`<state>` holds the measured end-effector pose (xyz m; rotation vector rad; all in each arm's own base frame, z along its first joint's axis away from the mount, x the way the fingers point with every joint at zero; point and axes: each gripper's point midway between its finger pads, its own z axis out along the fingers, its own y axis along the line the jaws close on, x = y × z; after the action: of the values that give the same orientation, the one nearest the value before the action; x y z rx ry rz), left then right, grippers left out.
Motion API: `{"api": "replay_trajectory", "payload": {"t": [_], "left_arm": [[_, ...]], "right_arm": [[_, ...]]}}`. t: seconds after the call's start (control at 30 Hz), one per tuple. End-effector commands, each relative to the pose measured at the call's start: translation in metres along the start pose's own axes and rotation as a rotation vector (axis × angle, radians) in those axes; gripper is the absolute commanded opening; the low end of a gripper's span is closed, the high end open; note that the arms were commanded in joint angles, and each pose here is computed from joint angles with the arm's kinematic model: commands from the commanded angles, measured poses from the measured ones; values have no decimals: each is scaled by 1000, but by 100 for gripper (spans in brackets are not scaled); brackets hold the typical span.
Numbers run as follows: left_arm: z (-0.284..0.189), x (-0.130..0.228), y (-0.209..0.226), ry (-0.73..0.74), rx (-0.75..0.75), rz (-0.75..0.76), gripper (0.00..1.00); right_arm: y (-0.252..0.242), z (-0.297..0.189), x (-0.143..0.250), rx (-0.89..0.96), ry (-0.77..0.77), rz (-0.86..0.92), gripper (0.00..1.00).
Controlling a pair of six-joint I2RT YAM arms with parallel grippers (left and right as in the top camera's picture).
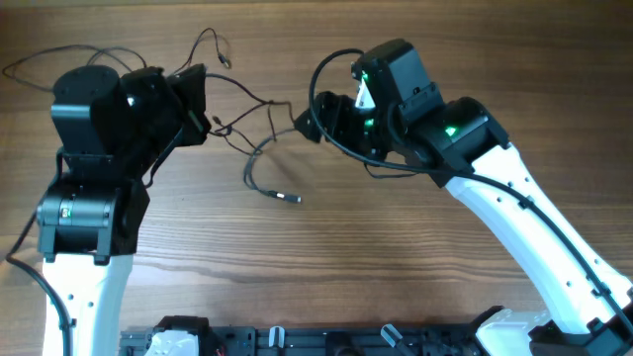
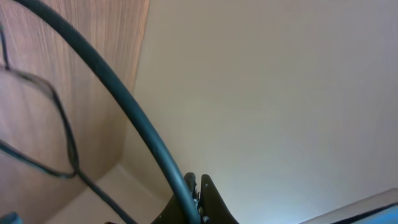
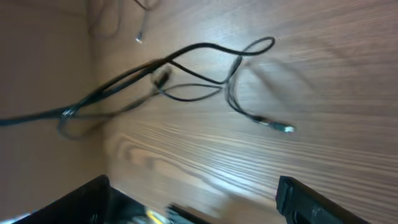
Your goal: Untangle cables
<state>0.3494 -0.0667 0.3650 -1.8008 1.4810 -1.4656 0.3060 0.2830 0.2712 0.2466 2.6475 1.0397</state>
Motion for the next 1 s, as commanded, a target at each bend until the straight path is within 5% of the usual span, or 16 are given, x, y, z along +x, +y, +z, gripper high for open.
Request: {"api": "replay_trajectory", "payload": {"t": [0.0,0.27,0.77,0.97], "left_arm": [[0,-2,-6,-22,23,-248,4],[-1,10,-27,40,100,-225,4],[0,11,-24,47,84,-226,4],[0,10,-21,40,72,-230,4]], "right_arm": [[32,-1,11,-102,17,36,87],[50,24,3,-72,-162,110,88],[85,61,-22,-230,-216,231,88],[69,92,-28,-178,-231,284,66]]}}
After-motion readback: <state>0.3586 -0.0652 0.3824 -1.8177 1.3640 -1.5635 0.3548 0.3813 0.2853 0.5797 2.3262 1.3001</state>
